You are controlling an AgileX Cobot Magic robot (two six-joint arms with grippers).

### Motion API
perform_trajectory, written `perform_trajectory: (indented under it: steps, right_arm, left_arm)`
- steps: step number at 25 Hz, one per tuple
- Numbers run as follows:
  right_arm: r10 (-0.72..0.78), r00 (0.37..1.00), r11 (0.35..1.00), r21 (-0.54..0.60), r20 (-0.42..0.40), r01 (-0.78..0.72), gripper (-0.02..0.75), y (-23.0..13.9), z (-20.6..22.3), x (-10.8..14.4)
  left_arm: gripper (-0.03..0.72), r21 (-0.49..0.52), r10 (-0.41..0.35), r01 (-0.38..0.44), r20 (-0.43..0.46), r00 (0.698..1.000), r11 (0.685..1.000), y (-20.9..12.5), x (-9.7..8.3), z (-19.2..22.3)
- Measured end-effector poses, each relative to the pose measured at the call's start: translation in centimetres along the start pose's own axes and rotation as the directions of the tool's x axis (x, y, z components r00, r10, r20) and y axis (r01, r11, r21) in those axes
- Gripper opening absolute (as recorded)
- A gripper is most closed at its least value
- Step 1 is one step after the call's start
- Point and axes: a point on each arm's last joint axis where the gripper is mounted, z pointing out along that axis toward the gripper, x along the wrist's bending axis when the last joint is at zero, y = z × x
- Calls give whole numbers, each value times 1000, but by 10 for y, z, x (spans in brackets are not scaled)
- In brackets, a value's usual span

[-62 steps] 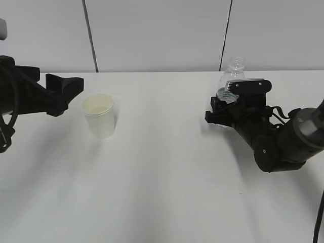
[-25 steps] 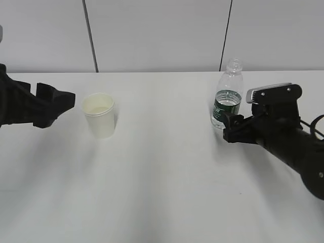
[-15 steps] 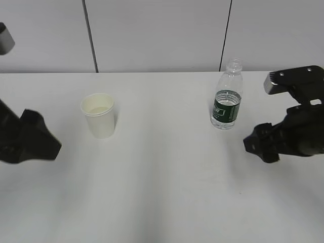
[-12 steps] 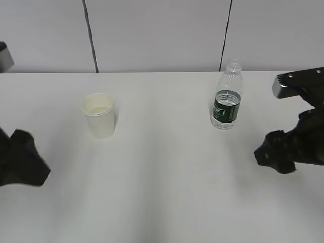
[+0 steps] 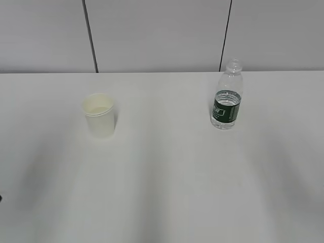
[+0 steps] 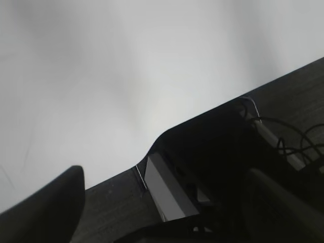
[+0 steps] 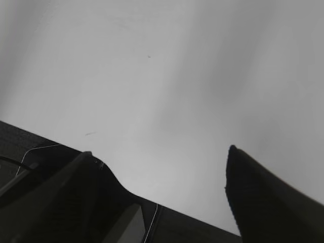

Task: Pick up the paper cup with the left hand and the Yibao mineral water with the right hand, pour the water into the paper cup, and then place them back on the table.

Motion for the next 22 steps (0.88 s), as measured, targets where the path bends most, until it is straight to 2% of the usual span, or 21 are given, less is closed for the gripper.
perform_trajectory:
  steps: [4, 10, 15, 19, 22]
  right_arm:
    - [-23, 999, 995, -98, 27, 25, 586, -29, -38, 1]
    - [46, 995, 970, -241, 83, -25, 586, -74, -75, -1]
    - [66, 989, 941, -339, 130, -18, 586, -101, -84, -4]
    - [73, 988, 947, -320, 135, -26, 586, -115, -69, -5]
    - [74, 988, 960, -280, 139, -33, 586, -122, -54, -6]
  left_arm:
    - [570, -139, 15, -13, 15, 1000, 990, -24, 0, -30]
    - [569, -332, 41, -31, 25, 999, 943, -63, 3, -65]
    - [569, -363, 50, -38, 23, 998, 931, -90, 7, -53]
    - [560, -358, 54, -44, 16, 998, 933, -108, 12, -27]
    - [543, -391, 69, -60, 9, 998, 918, -116, 14, -11]
